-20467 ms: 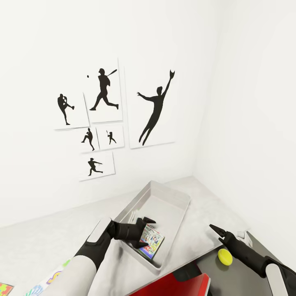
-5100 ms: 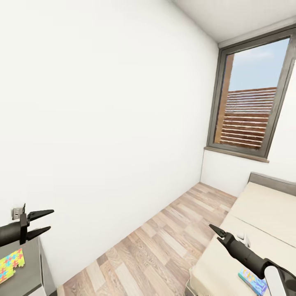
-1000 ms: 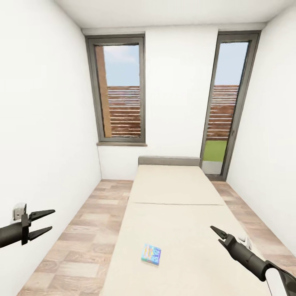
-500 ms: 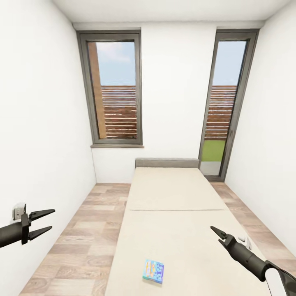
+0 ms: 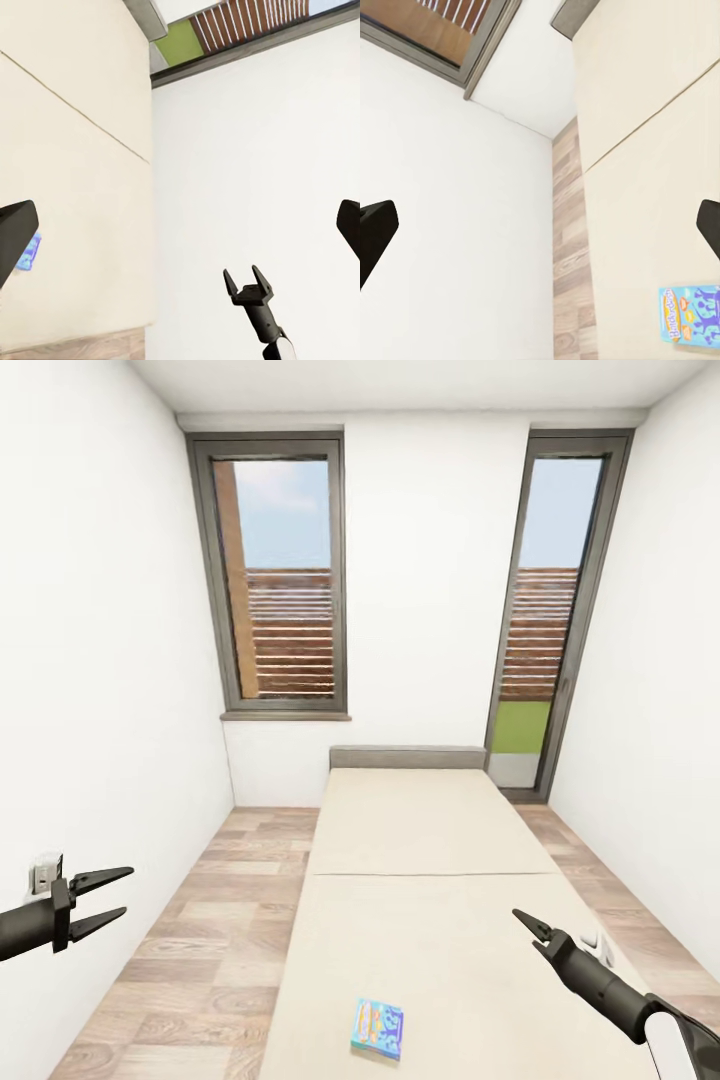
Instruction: Put all the toys in the child's room - the three board games (two on the bed and one on the table), the two jigsaw puzzles on the table, and the tennis ball on the table - inside the toy box on the table in the child's room.
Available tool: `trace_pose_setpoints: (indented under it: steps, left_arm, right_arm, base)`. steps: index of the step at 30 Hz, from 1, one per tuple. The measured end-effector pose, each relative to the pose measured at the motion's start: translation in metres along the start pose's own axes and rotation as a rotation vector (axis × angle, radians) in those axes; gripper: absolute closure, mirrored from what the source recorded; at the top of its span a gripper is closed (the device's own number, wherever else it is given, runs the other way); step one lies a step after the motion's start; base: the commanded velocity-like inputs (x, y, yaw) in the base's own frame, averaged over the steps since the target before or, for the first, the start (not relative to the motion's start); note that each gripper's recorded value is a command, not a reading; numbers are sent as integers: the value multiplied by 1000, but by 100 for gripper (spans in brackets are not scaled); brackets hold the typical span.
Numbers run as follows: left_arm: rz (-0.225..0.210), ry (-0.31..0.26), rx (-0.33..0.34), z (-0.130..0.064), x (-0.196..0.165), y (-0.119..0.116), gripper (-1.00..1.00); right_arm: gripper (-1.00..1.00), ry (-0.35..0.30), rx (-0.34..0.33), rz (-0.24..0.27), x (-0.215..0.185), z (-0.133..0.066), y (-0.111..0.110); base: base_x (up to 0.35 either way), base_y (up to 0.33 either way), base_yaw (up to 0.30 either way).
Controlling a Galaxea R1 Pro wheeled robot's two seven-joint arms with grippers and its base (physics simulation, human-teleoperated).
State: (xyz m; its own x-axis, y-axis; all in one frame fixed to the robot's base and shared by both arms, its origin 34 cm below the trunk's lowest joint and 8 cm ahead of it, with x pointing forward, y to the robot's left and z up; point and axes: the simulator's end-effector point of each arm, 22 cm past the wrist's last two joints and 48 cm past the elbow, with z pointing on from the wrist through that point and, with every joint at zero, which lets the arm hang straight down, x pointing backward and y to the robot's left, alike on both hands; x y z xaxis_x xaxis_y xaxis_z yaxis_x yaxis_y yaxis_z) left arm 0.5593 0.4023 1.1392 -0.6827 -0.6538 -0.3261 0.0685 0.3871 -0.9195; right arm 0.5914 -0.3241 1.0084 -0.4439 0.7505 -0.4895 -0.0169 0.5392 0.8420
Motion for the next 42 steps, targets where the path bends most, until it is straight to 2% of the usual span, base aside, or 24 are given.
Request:
trace_pose_setpoints:
  steps: [18, 42]
  left_arm:
    - [0, 1, 1, 0, 0, 0, -100]
    - [0, 7, -2, 2, 3, 1, -100]
  right_arm:
    - [-100, -2, -18, 6, -1, 0, 4]
    - [-100, 2, -7, 1, 1, 0, 2]
  base:
    - [7, 75, 0]
    - [2, 8, 0]
